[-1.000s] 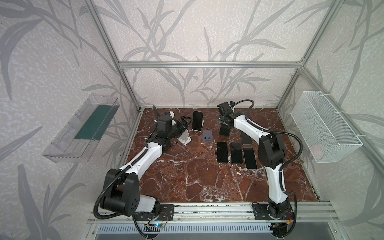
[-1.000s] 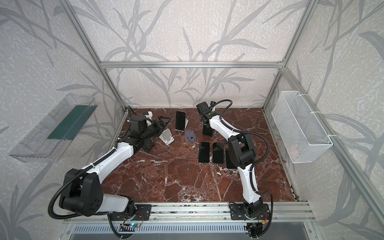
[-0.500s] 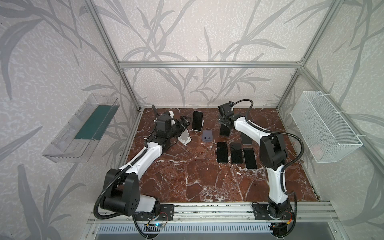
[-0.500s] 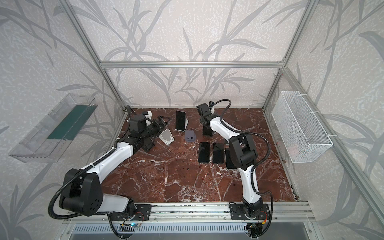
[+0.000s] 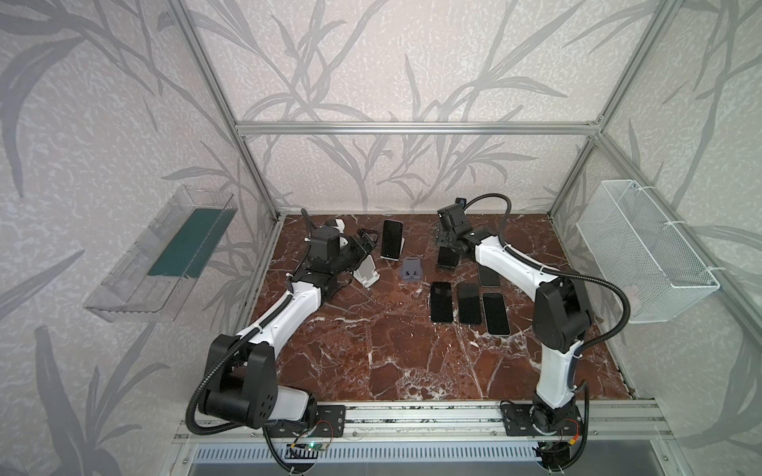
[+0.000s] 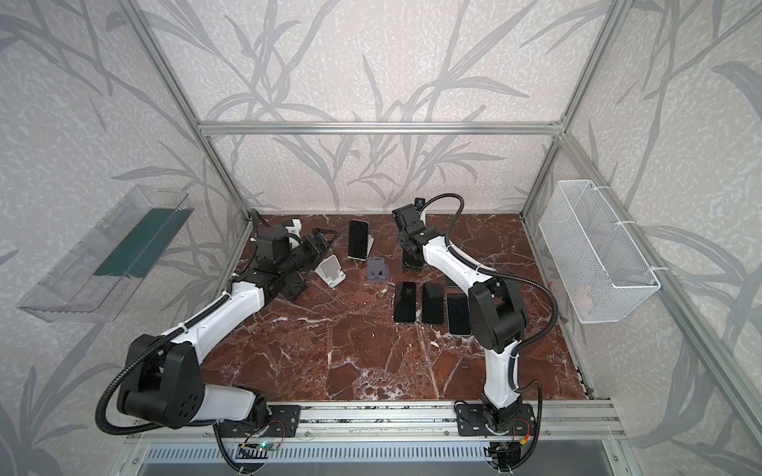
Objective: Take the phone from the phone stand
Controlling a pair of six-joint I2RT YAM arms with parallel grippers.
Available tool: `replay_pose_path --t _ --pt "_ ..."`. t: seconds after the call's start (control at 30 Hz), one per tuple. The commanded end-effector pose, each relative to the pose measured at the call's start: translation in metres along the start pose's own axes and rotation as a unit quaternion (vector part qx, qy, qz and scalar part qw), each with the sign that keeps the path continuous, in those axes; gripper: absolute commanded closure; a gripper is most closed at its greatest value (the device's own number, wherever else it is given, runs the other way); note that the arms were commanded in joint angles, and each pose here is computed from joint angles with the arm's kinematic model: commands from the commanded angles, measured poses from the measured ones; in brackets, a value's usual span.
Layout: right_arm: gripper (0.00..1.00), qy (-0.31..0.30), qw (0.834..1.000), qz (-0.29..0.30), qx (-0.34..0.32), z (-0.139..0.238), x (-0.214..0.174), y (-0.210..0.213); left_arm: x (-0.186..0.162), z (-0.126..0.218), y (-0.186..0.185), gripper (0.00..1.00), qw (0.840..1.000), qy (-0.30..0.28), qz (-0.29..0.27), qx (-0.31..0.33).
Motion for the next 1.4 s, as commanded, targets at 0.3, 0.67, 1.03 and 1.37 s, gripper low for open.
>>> replay_pose_path --t 0.3,0.67,1.03,1.37 --pt "0.36 -0.057 0.997 -0.022 0.04 0.056 0.032 -0.007 0.001 -0.004 -0.006 0.13 1.0 0.002 -0.002 -0.01" --pt "0.37 -0.072 0.997 -0.006 0.037 0.094 0.022 -0.037 -0.009 -0.01 -0.005 0.13 1.0 0.014 -0.005 -0.008" --pt "0.37 -0.047 0.998 0.002 0.036 0.113 -0.014 -0.065 -0.025 -0.02 -0.001 0.13 0.999 0.036 -0.009 0.0" --pt "0.37 -0.004 0.999 0.009 0.034 0.126 -0.059 -0.09 -0.05 -0.034 0.001 0.13 0.997 0.073 -0.013 0.001"
Point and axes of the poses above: each gripper's point midway between its finger pads, its own z axis back along the fingers, its own y axis along the line the jaws close on, x = y × z, the point moved 1 cm from there along z, back along the fingers, and after that the axes turned 2 degrees about -z, right-handed, at the moved point
